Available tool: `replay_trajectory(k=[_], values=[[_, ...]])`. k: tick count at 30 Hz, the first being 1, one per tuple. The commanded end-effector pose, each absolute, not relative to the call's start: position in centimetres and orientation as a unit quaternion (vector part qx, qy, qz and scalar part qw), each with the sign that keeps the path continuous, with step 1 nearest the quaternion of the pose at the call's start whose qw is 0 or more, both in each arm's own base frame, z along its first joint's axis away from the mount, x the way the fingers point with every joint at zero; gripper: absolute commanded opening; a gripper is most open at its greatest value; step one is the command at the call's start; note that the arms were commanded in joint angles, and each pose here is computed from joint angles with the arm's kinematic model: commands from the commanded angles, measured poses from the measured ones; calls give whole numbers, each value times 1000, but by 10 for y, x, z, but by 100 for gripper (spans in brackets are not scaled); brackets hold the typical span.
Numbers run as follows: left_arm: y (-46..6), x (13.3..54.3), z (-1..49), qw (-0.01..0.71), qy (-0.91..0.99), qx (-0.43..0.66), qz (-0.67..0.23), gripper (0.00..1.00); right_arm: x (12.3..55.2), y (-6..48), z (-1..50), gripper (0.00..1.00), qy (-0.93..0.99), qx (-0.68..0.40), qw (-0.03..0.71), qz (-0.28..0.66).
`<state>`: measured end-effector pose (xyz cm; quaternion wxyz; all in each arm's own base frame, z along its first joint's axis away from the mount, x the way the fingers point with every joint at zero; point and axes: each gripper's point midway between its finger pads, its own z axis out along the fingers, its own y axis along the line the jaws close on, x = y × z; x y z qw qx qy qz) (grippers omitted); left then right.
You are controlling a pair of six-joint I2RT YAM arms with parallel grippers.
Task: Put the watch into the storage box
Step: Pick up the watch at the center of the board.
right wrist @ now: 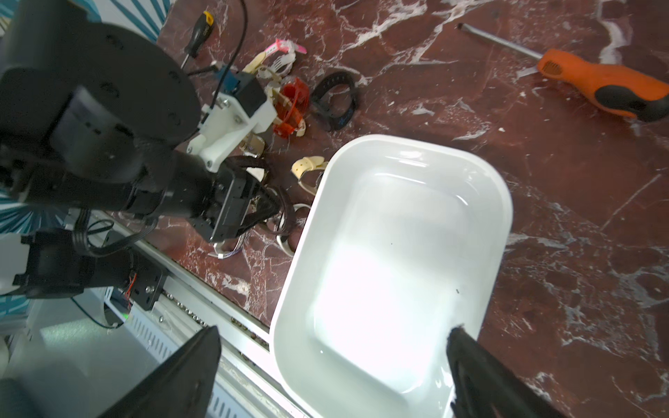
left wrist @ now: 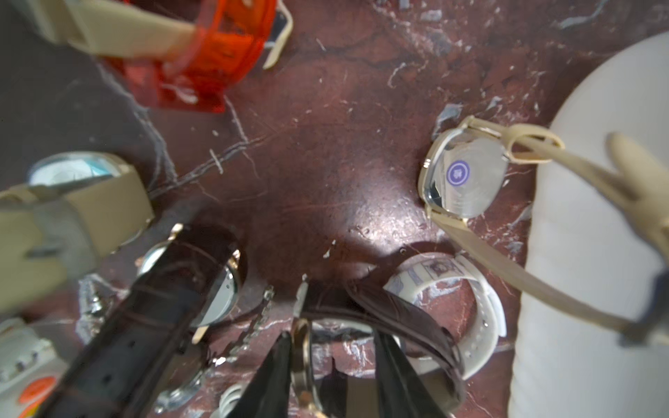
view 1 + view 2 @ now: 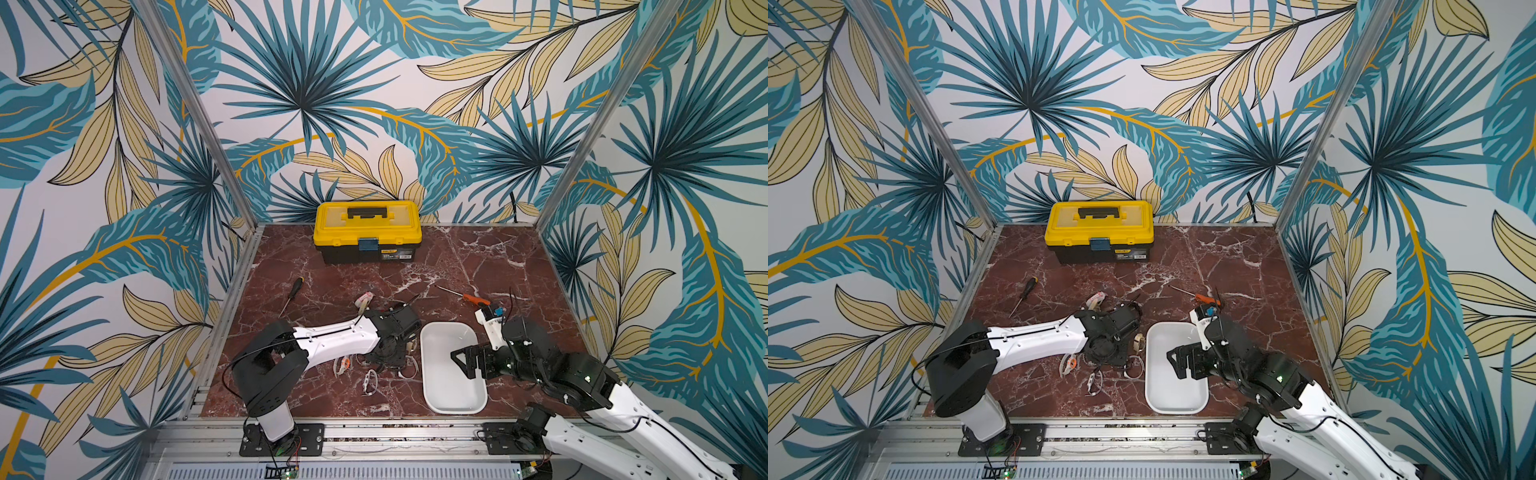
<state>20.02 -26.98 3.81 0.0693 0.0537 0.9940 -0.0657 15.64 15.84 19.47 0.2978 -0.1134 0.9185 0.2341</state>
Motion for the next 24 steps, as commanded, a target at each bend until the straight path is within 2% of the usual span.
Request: replay_trajectory(k=[1, 12, 18, 24], values=[[-264, 200, 28, 63, 995, 58, -54, 34, 145, 164, 183, 100, 920, -156, 285, 218], [-262, 198, 32, 60, 994, 70, -52, 4, 144, 177, 192, 100, 898, -223, 333, 182], [-254, 198, 56, 68, 993, 84, -39, 3, 148, 180, 197, 100, 894, -228, 342, 178], [-251, 206, 111, 106, 988, 112, -21, 3, 138, 187, 214, 100, 864, -253, 367, 233]])
